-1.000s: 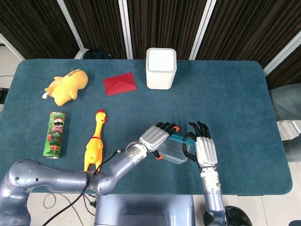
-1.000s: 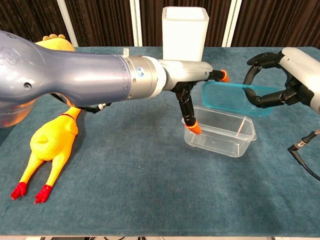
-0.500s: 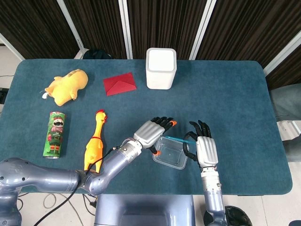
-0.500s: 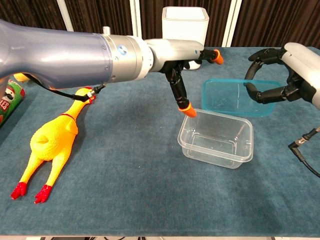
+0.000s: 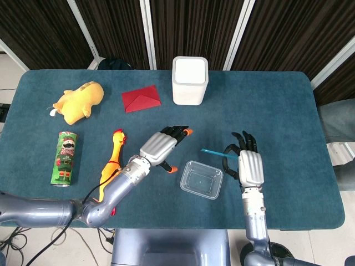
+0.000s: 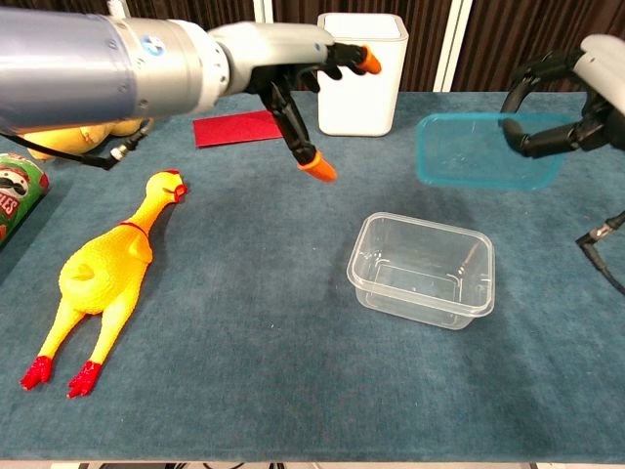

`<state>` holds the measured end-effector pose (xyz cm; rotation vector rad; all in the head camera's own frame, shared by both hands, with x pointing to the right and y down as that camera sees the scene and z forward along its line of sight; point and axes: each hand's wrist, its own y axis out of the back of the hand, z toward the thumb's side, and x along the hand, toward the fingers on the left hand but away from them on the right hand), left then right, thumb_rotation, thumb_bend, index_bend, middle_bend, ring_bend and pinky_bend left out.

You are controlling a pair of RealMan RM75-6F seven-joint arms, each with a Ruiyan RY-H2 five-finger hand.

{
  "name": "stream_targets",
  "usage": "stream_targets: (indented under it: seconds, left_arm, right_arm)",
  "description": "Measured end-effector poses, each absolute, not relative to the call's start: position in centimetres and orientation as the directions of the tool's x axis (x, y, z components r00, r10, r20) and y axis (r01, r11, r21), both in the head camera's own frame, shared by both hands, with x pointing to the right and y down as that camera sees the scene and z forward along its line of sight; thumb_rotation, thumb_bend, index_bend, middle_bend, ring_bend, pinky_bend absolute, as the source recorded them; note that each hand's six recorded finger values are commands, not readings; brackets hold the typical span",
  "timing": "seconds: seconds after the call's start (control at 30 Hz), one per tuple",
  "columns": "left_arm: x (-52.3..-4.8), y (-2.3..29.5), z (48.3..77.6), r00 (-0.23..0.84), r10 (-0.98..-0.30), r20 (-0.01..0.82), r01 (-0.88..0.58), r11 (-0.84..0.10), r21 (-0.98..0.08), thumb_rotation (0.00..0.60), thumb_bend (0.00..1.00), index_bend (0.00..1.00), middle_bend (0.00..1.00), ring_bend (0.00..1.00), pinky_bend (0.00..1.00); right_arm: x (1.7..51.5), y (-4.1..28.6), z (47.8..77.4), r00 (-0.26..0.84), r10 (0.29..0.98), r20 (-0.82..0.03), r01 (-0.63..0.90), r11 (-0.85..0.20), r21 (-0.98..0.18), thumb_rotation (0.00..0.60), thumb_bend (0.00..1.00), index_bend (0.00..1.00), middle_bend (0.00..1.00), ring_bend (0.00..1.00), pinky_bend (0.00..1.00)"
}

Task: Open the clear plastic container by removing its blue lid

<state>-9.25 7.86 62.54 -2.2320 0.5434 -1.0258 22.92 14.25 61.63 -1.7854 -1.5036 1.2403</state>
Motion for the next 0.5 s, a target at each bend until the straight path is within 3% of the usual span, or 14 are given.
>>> stream_targets:
  seconds: [0.27,0.5]
  left_arm:
    - [-12.6,6.9,61.1,0.589,-0.628,0.509,-0.158,-0.707,-0.689,0.600,0.00,0.00,0.00,0.00,0.11]
    - [-15.9,7.3,59.4,0.579,-0.652,0.489,-0.188,-0.690,-0.699,0.600,0.00,0.00,0.00,0.00,0.11]
  right_arm:
    - [26.4,11.2,60.4,-0.065,0.965,-0.253,0.409,-0.206,-0.889,0.600,0.73,0.66,0.19,0.00,0.00]
    - [32.4,9.5,59.3,-0.125,0.970,-0.209,0.297,-0.164,-0.941,0.600,0.73,0.67,0.19,0.00,0.00]
